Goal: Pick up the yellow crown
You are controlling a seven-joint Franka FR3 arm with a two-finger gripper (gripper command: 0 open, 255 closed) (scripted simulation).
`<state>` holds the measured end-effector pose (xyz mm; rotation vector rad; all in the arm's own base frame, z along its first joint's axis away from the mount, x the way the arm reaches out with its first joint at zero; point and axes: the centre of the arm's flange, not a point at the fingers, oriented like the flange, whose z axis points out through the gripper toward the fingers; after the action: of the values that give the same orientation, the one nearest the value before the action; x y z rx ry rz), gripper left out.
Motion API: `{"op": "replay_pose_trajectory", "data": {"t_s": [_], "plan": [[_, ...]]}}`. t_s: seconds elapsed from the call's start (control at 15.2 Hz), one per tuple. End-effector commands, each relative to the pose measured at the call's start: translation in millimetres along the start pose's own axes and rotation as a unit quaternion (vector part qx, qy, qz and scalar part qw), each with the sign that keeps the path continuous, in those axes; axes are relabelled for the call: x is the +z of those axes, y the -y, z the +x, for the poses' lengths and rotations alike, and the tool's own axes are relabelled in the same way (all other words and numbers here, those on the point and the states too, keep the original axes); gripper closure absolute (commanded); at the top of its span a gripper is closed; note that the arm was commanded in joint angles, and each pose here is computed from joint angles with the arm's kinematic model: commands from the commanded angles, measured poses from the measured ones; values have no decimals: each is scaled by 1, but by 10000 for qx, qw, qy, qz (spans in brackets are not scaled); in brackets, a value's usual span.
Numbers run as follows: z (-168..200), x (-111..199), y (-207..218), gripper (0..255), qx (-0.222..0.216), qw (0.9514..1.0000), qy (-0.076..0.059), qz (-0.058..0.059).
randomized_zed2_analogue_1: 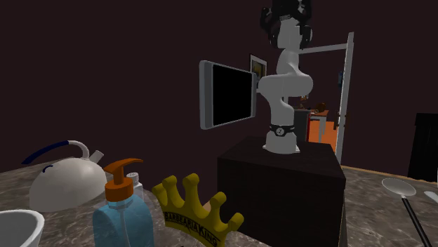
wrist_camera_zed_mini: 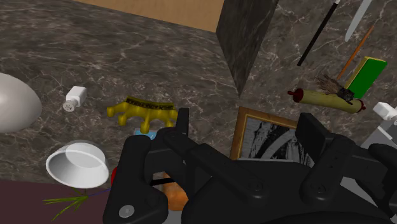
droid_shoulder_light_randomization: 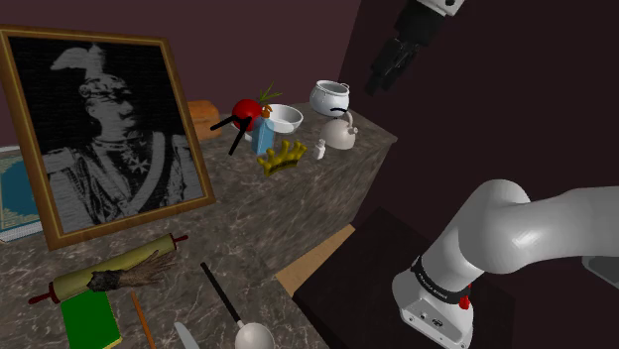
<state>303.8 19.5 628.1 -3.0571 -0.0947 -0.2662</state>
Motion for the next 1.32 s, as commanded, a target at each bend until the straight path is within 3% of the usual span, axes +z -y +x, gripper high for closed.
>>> {"op": "replay_pose_trajectory", "data": {"t_s": [0.0,1.25], "plan": [[0,0,0,0,0,10000,0,0],[136,195,-85,0,-563,9973,345,-323]]}}
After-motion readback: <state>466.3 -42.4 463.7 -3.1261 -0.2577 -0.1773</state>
